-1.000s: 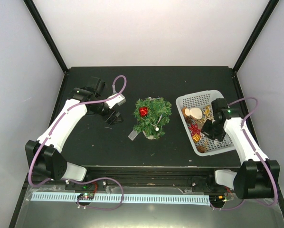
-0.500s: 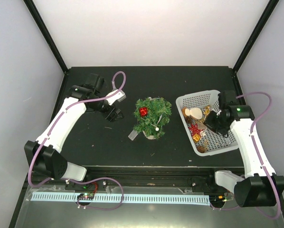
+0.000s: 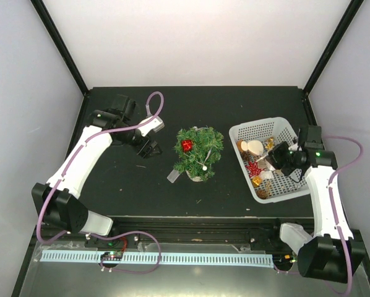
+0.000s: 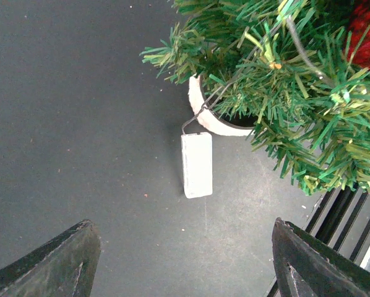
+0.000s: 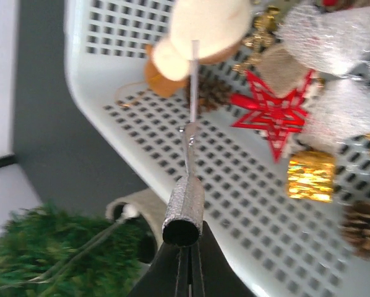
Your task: Decorate the small christmas tree
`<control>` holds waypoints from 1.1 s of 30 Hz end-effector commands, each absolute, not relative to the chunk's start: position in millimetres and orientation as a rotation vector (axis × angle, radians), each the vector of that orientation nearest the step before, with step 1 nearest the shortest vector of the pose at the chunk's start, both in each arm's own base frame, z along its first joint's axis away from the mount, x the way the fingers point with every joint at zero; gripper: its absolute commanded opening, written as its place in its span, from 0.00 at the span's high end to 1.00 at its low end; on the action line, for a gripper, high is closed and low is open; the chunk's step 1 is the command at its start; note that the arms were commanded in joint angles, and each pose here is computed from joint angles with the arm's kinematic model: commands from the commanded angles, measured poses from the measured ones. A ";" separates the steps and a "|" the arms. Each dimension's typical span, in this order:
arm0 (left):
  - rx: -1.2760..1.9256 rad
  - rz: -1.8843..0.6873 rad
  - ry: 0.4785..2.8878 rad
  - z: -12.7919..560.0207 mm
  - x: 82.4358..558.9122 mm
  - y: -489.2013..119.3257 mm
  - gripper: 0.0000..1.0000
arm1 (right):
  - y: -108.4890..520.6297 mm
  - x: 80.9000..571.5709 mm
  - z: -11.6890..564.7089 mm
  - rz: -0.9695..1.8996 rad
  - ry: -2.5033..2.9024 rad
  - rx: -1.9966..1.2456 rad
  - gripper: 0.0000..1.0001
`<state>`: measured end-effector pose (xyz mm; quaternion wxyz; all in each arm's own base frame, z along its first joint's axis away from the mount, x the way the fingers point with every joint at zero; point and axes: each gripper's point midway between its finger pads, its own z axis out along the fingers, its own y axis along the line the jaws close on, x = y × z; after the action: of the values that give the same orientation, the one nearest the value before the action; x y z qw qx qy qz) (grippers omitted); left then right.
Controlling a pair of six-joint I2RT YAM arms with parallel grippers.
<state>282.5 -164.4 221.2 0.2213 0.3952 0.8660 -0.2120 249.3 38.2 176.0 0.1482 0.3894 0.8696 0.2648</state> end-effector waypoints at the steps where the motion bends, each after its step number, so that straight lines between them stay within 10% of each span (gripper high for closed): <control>1: 1.095 -0.624 2.355 240.7 284.5 -169.7 0.23 | 50.5 282.2 218.8 1.057 2.221 1.120 0.99; 12: 1.128 -0.524 2.199 292.4 295.7 -168.2 0.24 | 54.1 284.4 255.7 1.601 1.659 1.254 0.99; 33: 1.307 -0.027 1.265 480.1 269.6 -203.3 0.25 | 190.0 255.4 445.5 1.867 1.938 0.116 0.99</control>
<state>274.9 -200.7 450.0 0.5403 0.5360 0.6363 -0.1260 270.7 163.0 435.1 0.2561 0.1016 0.6787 0.6807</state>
